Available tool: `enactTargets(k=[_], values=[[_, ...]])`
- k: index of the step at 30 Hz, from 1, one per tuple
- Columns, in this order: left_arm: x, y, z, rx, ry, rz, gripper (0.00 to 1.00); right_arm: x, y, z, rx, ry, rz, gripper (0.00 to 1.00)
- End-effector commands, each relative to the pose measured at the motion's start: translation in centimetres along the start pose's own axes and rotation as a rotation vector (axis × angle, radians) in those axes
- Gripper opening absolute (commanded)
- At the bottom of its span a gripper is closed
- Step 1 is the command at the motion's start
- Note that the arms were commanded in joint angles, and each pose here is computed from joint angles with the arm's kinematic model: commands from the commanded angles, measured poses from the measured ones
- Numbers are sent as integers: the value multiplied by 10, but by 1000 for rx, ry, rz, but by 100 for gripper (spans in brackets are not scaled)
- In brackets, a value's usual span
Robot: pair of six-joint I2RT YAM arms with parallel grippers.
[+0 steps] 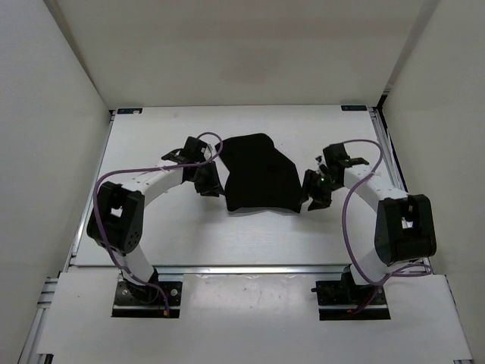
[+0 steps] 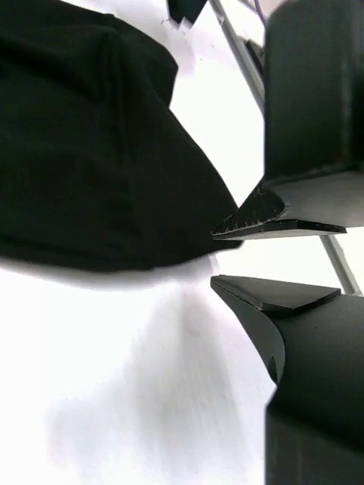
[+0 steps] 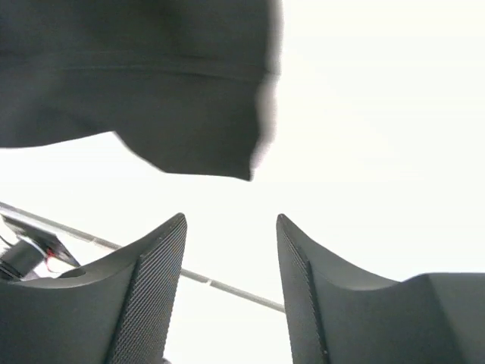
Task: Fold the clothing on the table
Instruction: Flatten the skirt out
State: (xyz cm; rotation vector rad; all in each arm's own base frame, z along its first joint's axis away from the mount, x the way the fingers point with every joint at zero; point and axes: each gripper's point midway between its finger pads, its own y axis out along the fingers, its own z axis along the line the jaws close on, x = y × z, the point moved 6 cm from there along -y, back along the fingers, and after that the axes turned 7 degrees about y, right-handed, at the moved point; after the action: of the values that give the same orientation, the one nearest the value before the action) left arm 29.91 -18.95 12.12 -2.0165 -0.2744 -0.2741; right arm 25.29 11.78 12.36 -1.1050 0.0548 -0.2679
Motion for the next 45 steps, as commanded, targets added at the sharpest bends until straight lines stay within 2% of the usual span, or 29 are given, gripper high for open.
enactTargets(k=[1,4,8,19,22,24,25,28,30,32,33,35,36,39,42,44,45], values=[[1,-12,3,-62,-34,-32,37,8,7,-8,99,90,-69,55],[-2,-17,11,-50,-45,-30,37,20,10,-16,127,115,-128,54],[-5,-24,12,-47,-39,-34,36,34,18,-24,172,175,-145,50],[-23,-34,28,-29,-78,-34,37,28,43,-29,202,227,-77,40],[-23,-36,31,-33,-87,-38,37,23,50,-26,209,236,-41,26],[-20,-39,32,-39,-93,-57,37,21,51,-23,210,235,-22,7],[-20,-41,33,-42,-101,-57,36,21,49,-22,195,230,-36,0],[-20,-43,36,-53,-114,-75,37,36,27,-31,129,246,-141,0],[-24,-44,37,-54,-116,-71,36,57,-15,-25,75,190,-308,0],[-25,-45,38,-57,-113,-81,37,66,-52,-43,-150,203,-444,0],[-27,-45,39,-59,-117,-78,36,74,-78,-40,-198,186,-530,0],[-30,-46,39,-70,-116,-82,37,72,-107,-55,-402,200,-610,0],[-33,-43,42,-67,-121,-75,37,74,-120,-57,-442,198,-645,0],[-39,-43,46,-70,-130,-72,37,74,-114,-47,-449,141,-614,0],[-41,-46,46,-79,-127,-79,37,74,-79,-17,-363,32,-494,0],[-43,-45,47,-79,-132,-72,37,77,-42,15,-303,-90,-381,0],[-41,-47,48,-76,-131,-83,37,71,-29,37,-220,-151,-323,0]])
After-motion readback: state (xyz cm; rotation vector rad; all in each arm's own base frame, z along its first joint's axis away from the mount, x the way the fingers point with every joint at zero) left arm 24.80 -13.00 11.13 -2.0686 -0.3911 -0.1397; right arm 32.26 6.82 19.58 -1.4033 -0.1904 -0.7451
